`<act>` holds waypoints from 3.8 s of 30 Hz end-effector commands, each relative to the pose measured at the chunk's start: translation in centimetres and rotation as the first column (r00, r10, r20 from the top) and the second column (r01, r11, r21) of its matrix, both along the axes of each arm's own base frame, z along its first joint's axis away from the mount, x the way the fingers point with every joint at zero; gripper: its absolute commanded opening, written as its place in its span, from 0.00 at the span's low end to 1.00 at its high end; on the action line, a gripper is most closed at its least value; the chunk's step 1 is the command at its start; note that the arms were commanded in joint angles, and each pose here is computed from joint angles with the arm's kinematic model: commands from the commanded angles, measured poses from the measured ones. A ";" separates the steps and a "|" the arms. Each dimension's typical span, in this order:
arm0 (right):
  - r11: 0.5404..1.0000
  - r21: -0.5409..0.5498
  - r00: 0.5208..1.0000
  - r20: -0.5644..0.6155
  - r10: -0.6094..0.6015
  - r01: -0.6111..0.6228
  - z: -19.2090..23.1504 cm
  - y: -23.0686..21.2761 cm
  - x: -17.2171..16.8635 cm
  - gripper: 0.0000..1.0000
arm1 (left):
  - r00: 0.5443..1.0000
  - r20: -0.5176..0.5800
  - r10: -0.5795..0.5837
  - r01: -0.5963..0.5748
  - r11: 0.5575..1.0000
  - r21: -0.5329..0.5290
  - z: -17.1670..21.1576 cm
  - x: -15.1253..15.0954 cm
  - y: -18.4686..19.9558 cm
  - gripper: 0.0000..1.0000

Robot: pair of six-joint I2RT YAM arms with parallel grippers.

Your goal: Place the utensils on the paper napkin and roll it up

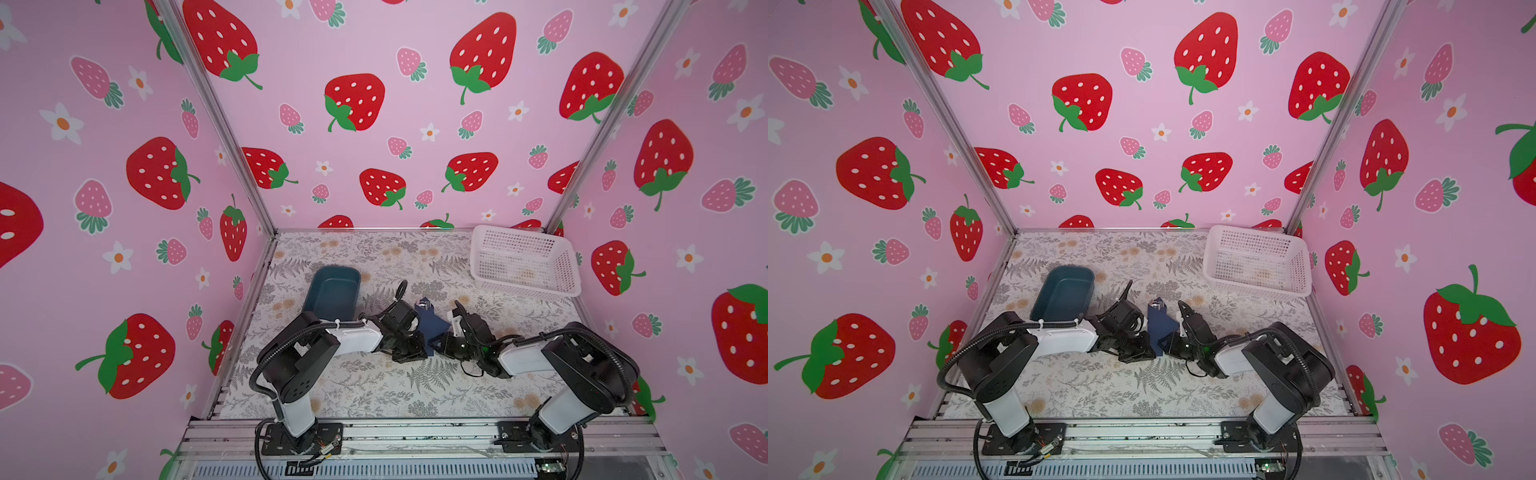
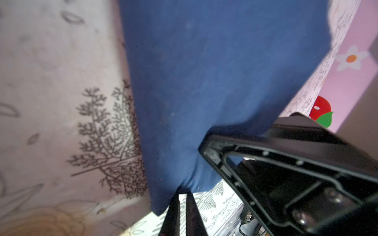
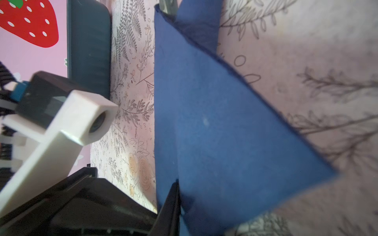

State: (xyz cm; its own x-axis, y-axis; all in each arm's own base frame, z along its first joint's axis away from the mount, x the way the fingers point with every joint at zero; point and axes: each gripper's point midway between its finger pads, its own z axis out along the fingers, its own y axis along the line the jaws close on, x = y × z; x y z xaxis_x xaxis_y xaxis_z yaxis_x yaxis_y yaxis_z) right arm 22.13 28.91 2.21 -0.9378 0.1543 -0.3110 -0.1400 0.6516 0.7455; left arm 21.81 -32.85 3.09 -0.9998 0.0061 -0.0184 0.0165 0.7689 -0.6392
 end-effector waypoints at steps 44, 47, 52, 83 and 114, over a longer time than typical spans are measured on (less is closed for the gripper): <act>0.978 -0.072 0.979 -0.058 0.193 -0.197 -2.3 -2.7 -5.4 0.16 | 0.985 0.141 0.099 -0.091 0.994 -0.061 5.5 3.3 1.2 0.22; 0.978 -0.085 0.980 -0.071 0.184 -0.190 -2.7 -3.5 -5.6 0.16 | 0.989 0.122 0.078 -0.066 0.993 -0.095 5.5 3.9 -0.3 0.21; 0.979 -0.088 0.982 -0.070 0.176 -0.181 -2.7 -3.8 -5.2 0.17 | 0.994 0.094 0.051 -0.040 0.993 -0.108 4.6 4.7 -2.1 0.15; 0.989 -0.058 0.987 -0.080 -0.140 0.136 -1.4 -3.7 0.2 0.48 | 0.996 0.026 0.081 -0.080 0.996 -0.049 0.0 5.5 -2.5 0.10; 0.989 -0.062 0.987 -0.088 -0.138 0.133 -1.8 -4.8 0.5 0.12 | 0.998 0.045 0.049 -0.048 0.999 -0.024 0.7 4.5 -0.9 0.09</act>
State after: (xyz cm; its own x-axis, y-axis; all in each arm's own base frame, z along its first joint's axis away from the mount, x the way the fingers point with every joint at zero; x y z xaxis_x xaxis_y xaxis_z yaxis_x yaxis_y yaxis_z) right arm 23.24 25.23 1.99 -0.9272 0.2560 -0.2735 -0.0340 0.6696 0.7420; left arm 26.49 -33.97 4.49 -0.9955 -0.0592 -0.0744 0.0068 0.7361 -0.6769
